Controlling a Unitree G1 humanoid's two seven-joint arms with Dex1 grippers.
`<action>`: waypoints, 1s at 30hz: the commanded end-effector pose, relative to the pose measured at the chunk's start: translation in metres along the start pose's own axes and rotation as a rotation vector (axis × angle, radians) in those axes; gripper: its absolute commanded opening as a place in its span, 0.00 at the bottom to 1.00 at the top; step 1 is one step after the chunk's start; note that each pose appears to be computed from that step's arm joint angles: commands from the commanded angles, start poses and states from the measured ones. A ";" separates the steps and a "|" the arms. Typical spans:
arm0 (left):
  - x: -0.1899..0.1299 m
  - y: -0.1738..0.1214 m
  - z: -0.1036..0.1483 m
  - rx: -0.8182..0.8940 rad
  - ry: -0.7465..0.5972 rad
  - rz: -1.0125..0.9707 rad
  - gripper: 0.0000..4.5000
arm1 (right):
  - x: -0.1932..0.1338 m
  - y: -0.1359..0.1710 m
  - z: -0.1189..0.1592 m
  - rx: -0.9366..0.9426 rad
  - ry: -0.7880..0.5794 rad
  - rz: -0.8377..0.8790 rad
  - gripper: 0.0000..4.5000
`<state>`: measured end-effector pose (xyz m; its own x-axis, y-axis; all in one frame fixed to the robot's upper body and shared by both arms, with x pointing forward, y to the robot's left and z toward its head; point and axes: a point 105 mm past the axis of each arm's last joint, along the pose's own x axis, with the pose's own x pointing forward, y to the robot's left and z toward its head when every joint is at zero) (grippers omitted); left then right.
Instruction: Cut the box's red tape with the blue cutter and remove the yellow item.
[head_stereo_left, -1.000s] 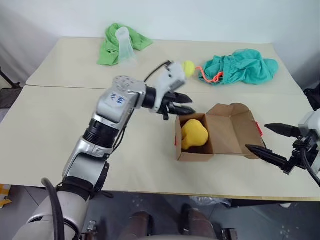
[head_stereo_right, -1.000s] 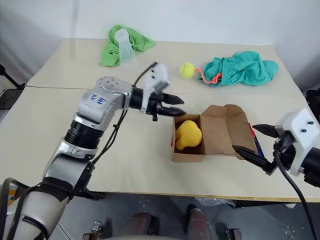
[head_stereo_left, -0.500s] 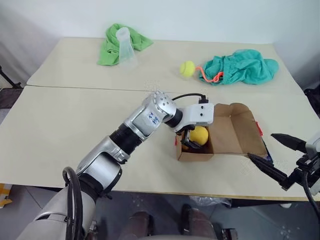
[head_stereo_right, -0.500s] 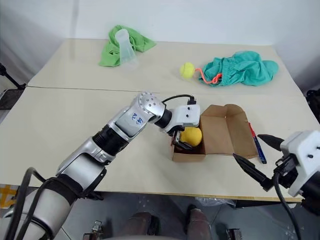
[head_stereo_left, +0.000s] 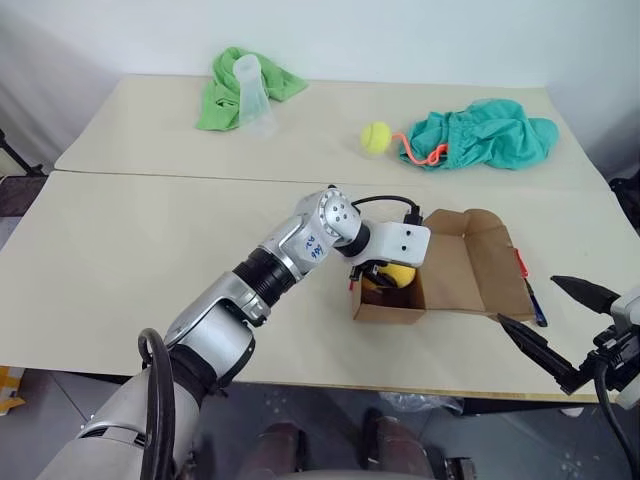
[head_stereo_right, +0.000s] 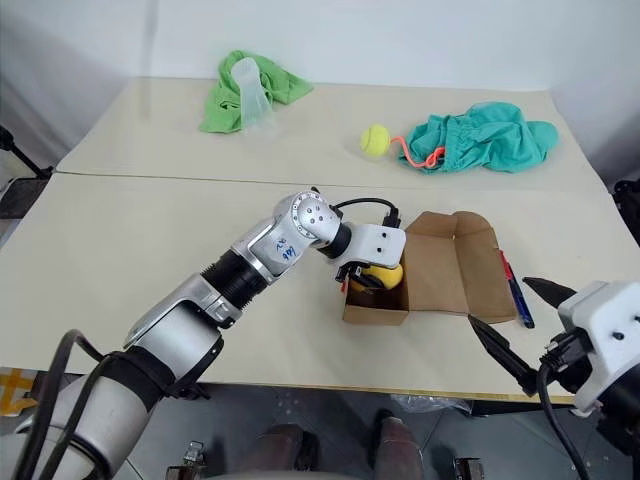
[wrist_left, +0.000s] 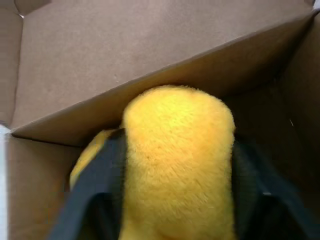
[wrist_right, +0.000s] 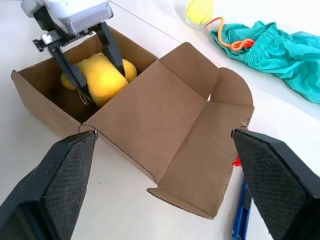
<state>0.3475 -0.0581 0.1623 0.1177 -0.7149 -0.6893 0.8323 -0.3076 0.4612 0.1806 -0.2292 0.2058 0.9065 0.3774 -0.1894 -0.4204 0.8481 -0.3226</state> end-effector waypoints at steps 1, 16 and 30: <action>-0.010 0.010 0.020 -0.020 -0.089 0.037 0.29 | -0.005 -0.006 0.010 -0.053 -0.029 -0.026 1.00; -0.073 0.049 0.057 -0.281 -0.437 0.342 0.02 | 0.000 -0.023 0.018 -0.102 -0.019 0.033 1.00; -0.164 0.038 -0.072 -0.641 -0.066 0.809 0.02 | 0.021 -0.042 0.038 -0.022 -0.259 0.385 1.00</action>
<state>0.4014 0.0775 0.2571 0.7185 -0.6542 -0.2362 0.6919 0.6372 0.3395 0.2191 -0.2453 0.2460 0.7191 0.6904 -0.0797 -0.6789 0.6734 -0.2927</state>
